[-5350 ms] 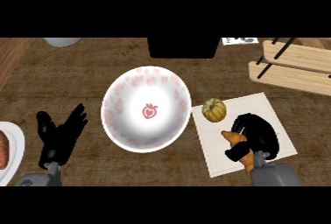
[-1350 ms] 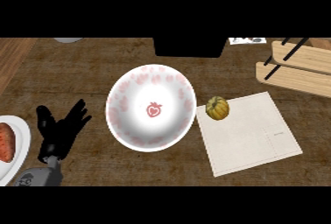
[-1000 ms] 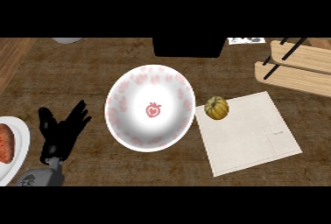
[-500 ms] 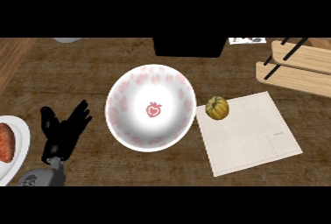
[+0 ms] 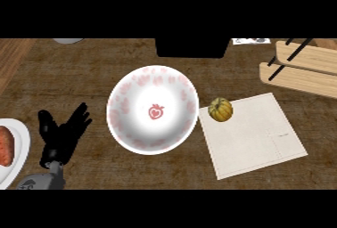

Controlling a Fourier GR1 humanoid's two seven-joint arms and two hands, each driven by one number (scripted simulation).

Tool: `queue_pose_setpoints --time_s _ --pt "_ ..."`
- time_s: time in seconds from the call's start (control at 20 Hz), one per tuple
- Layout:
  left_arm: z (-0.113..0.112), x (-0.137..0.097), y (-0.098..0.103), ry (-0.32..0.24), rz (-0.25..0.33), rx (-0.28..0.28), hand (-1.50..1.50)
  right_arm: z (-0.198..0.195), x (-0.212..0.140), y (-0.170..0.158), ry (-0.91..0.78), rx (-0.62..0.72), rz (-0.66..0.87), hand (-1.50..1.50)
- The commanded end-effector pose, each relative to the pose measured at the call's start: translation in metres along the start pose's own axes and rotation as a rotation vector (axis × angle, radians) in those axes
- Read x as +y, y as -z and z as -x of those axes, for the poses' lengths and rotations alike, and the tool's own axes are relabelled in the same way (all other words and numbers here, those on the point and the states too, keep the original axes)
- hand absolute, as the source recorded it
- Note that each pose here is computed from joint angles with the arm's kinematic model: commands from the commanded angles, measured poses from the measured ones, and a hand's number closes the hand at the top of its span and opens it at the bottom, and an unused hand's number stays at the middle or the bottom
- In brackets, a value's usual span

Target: Pick the croissant from the placemat and place it in the tiered shelf

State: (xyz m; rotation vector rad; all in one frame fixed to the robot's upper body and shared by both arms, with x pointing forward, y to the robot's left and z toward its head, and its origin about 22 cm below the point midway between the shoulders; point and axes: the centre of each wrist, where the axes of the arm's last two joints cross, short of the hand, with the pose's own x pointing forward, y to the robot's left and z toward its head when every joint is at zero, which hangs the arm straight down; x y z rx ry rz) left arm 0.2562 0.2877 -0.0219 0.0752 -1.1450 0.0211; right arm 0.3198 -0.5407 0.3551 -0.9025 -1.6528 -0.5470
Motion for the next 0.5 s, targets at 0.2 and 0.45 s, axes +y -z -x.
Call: queue_pose_setpoints --time_s 0.2,0.45 --pt "0.001 -0.004 -0.006 -0.013 0.005 0.014 0.00 0.017 -0.093 -0.003 0.071 0.053 0.064 -1.50" --pt "0.002 -0.001 0.001 -0.002 -0.004 0.011 0.00 0.017 -0.117 -0.006 0.085 0.038 0.008 -1.50"
